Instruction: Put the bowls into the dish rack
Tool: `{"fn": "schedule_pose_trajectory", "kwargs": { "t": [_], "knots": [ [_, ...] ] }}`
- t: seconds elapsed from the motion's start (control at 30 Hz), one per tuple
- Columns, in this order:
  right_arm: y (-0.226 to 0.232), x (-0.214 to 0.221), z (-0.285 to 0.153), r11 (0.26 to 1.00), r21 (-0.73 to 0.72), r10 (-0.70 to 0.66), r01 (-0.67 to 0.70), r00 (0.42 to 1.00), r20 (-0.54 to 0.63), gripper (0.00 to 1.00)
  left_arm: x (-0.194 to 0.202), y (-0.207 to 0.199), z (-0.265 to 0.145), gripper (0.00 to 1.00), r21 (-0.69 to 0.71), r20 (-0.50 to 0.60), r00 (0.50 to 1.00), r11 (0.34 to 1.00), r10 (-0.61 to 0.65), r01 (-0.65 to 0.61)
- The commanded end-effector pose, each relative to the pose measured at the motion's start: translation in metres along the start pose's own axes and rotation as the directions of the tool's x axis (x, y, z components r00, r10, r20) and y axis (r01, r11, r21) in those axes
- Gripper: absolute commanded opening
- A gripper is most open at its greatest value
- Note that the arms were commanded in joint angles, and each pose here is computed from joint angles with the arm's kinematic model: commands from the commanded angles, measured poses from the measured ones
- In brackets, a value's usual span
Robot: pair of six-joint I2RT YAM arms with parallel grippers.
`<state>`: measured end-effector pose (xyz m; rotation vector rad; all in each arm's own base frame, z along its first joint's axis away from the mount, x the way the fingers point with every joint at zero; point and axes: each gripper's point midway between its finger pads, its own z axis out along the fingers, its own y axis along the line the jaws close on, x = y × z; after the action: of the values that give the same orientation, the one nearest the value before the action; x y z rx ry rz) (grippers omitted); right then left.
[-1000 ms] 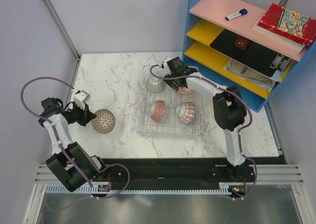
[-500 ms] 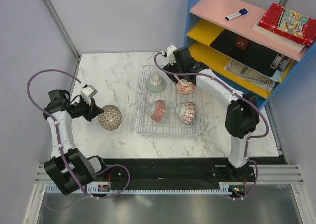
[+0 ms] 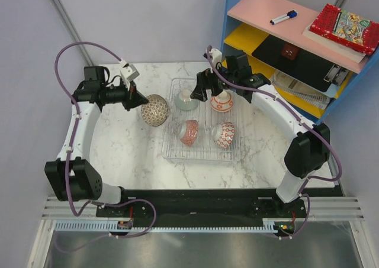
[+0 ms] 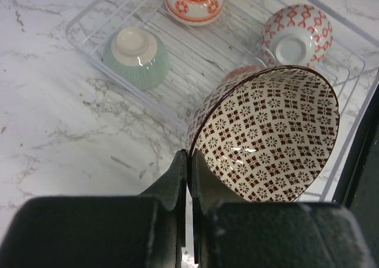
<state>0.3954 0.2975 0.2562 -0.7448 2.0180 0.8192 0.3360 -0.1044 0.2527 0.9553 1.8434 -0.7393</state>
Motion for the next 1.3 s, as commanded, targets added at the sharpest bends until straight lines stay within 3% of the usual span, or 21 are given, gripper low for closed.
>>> {"fn": "schedule_pose_trajectory", "kwargs": {
  "t": [0.0, 0.13, 0.17, 0.43, 1.27],
  "knots": [
    [0.045, -0.007, -0.007, 0.917, -0.339, 0.219, -0.210, 0.976, -0.011, 0.98, -0.056, 0.011, 0.020, 0.02, 0.024, 0.091, 0.996, 1.000, 0.006, -0.008],
    [0.056, -0.009, -0.013, 0.831, -0.456, 0.347, -0.320, 0.937, -0.026, 0.98, -0.061, 0.016, 0.055, 0.02, 0.050, 0.054, 0.999, 0.999, 0.007, -0.009],
    [0.057, -0.016, -0.014, 0.830, -0.475, 0.338, -0.292, 0.941, 0.012, 0.98, -0.067, 0.018, 0.059, 0.02, 0.049, 0.059, 0.998, 0.999, 0.008, -0.011],
    [0.056, -0.008, -0.006, 0.780, -0.503, 0.422, -0.372, 0.906, -0.014, 0.98, -0.078, 0.014, 0.091, 0.02, 0.073, 0.049, 0.999, 0.997, 0.014, -0.018],
    [0.036, 0.011, 0.019, 0.782, -0.460, 0.459, -0.419, 0.888, -0.029, 0.98, -0.098, -0.011, 0.092, 0.02, 0.076, 0.100, 0.991, 0.993, 0.087, -0.094]
  ]
}}
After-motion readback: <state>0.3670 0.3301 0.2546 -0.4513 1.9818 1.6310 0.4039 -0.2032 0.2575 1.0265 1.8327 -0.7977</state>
